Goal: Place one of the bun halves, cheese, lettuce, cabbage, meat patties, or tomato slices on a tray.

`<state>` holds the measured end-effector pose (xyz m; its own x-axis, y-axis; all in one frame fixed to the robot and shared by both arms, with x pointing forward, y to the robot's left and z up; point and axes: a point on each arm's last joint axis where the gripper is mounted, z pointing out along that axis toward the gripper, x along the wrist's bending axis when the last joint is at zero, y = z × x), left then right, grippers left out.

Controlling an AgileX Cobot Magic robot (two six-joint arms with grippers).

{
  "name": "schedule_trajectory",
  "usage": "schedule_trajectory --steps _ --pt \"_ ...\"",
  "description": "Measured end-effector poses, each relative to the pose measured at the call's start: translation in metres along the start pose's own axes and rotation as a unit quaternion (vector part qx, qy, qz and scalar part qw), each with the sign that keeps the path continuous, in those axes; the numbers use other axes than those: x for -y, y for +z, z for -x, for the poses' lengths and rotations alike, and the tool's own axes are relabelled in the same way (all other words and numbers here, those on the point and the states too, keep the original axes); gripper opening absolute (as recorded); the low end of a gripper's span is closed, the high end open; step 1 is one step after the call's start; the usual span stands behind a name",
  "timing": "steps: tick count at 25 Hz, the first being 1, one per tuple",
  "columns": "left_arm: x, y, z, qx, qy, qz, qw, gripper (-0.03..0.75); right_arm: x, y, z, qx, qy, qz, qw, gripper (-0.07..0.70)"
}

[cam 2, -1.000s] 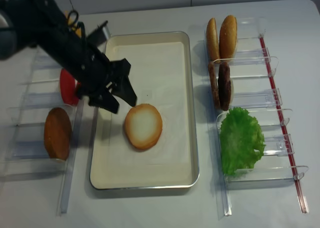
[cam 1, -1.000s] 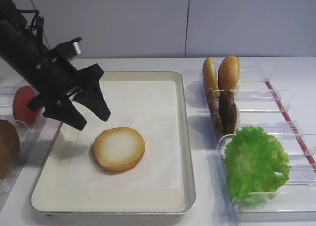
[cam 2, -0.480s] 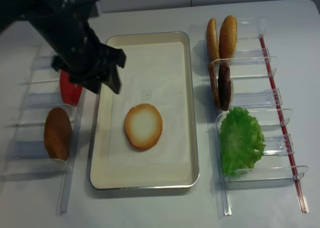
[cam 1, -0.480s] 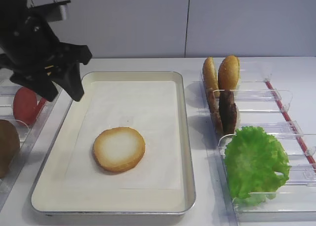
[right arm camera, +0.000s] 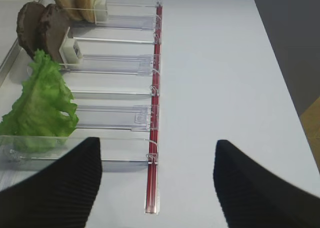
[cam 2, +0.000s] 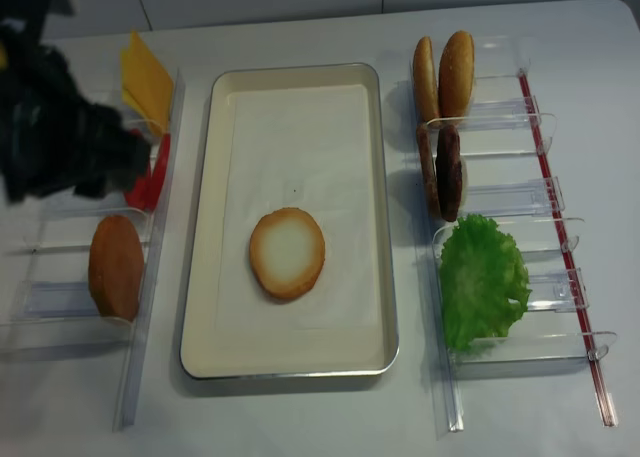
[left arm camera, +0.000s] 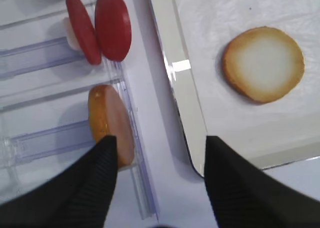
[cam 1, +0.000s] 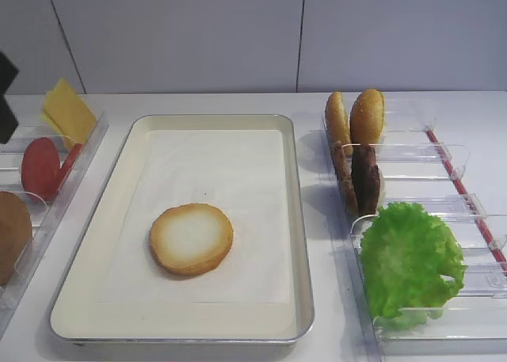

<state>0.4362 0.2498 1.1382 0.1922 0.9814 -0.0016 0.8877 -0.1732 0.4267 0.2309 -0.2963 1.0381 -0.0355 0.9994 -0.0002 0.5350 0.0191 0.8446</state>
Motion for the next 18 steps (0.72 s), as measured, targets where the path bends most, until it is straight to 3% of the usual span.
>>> schedule_trajectory --steps 10,18 --pt "0.083 -0.024 -0.008 -0.002 -0.004 0.046 0.9989 0.392 0.0 0.0 0.0 0.0 0.0 0.0 1.0 0.47" --pt "0.139 -0.036 -0.012 0.003 -0.006 0.111 0.9938 0.392 0.0 0.0 0.0 0.0 0.0 0.0 1.0 0.47"
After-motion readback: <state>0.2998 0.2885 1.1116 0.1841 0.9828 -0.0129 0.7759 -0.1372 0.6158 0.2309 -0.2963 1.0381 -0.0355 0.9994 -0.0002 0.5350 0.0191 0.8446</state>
